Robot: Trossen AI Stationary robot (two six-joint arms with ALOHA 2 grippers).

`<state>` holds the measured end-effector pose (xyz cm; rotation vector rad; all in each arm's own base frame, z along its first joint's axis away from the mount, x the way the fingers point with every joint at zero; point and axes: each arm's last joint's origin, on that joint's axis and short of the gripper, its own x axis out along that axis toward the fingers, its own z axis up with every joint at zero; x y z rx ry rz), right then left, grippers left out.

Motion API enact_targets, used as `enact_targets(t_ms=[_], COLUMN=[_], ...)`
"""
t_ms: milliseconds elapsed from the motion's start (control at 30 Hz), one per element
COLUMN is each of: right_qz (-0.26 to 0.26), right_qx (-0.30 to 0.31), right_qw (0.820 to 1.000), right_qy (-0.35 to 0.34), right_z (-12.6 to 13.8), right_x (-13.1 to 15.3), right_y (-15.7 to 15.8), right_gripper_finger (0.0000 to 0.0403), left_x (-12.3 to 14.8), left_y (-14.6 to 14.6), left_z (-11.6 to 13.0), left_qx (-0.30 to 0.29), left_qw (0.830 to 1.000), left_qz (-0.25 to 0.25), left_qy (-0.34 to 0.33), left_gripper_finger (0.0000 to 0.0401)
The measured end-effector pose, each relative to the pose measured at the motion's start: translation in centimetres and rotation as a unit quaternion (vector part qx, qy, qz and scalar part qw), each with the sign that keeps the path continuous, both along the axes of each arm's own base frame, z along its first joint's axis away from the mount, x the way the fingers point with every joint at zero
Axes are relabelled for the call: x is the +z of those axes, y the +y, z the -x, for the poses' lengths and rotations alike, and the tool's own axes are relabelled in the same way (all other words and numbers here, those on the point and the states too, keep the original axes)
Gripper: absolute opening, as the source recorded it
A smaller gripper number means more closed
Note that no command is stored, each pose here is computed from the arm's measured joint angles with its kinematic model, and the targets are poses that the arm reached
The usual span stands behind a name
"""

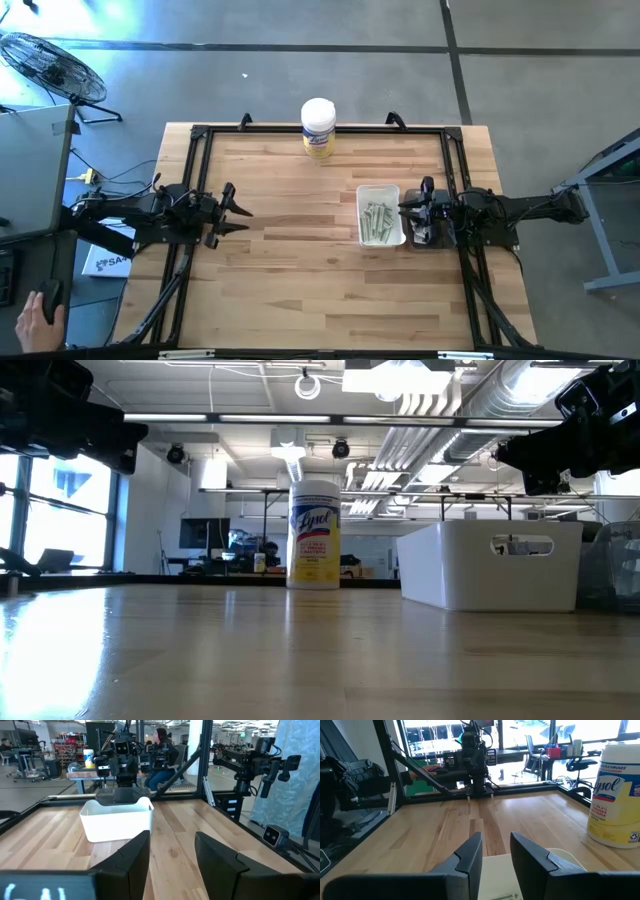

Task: Pick & Place First Aid Supplies
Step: Return to Home Position

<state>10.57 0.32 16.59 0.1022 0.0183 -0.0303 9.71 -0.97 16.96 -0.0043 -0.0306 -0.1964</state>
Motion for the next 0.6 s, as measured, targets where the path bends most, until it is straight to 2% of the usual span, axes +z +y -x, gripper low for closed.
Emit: enact_targets(t_ms=[600], right_qz=[0.000], right_qx=[0.000], right_qw=[1.000], right_qy=[0.000], right_z=[0.00], right_x=[-0.01], right_y=[0.00], right_gripper_finger=[0.0094], left_x=[-0.14], left_y=[-0.01], left_z=[-0.11], left_qx=[-0.001], left_qw=[1.000], left_qz=[0.000], left_qy=[0.009], left_gripper_finger=[0.0154])
